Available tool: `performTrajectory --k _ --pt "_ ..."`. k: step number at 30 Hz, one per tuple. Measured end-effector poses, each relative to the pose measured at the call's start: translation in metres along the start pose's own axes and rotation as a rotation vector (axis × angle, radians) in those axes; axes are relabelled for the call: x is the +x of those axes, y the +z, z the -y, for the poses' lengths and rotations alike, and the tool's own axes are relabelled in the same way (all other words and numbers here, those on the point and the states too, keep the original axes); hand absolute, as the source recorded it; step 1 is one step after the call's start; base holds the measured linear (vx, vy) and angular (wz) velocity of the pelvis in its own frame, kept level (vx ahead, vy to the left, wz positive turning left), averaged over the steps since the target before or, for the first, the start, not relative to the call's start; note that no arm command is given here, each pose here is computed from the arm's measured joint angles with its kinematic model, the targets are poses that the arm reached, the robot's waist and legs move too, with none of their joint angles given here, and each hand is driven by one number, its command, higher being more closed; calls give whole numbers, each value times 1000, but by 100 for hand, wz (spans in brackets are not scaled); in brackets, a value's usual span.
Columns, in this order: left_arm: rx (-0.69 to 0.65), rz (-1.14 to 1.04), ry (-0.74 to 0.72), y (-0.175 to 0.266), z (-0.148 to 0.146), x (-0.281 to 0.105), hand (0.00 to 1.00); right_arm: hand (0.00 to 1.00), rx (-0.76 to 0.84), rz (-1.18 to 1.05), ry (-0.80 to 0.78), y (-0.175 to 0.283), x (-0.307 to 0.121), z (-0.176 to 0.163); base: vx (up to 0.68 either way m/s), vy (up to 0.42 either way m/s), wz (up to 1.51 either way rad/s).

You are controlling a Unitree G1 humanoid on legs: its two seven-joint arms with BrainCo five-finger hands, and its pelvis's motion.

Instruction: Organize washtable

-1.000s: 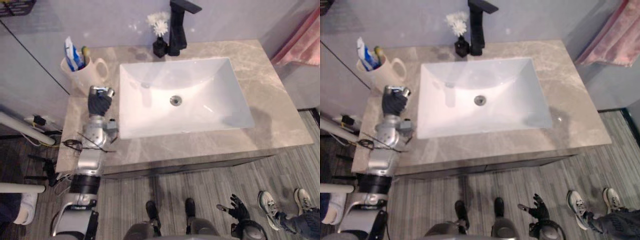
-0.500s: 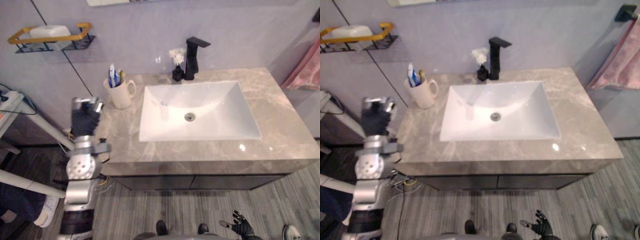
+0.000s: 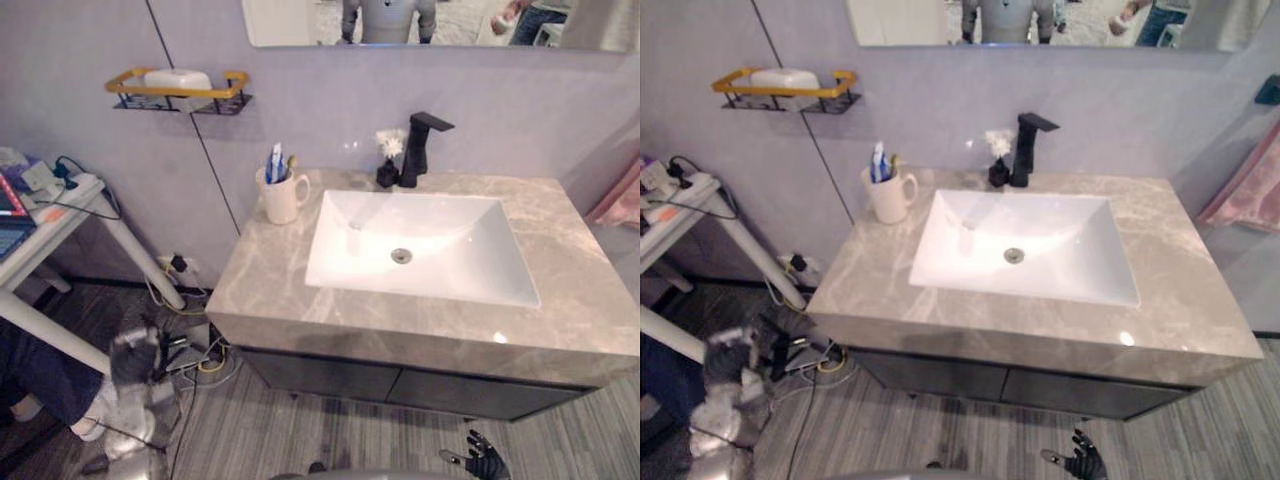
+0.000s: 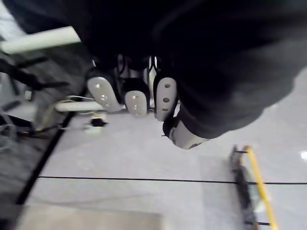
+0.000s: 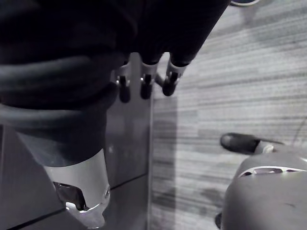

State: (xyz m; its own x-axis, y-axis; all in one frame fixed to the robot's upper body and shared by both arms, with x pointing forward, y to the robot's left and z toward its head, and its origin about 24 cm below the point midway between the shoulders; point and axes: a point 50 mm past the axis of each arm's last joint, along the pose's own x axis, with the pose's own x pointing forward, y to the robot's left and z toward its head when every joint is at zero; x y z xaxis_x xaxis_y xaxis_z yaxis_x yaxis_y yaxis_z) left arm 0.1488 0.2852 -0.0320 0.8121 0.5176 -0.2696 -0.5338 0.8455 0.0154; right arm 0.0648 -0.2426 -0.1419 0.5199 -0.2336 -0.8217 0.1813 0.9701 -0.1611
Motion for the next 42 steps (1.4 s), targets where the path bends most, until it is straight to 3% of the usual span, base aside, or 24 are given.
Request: performTrajectory --k 7,17,35,42 --pt "66 -426 -95 -93 18 -38 0 0 -25 -18 30 -1 3 -8 8 -2 4" --pt "136 -685 -170 -142 36 -77 0 0 -53 -30 26 1 7 -17 5 -1 1" --pt "327 -678 -273 -139 42 -57 0 0 -88 -12 65 20 19 -37 0 4 10" --pt "387 -611 -382 -128 71 -40 0 0 -85 23 95 30 20 -51 111 -62 122"
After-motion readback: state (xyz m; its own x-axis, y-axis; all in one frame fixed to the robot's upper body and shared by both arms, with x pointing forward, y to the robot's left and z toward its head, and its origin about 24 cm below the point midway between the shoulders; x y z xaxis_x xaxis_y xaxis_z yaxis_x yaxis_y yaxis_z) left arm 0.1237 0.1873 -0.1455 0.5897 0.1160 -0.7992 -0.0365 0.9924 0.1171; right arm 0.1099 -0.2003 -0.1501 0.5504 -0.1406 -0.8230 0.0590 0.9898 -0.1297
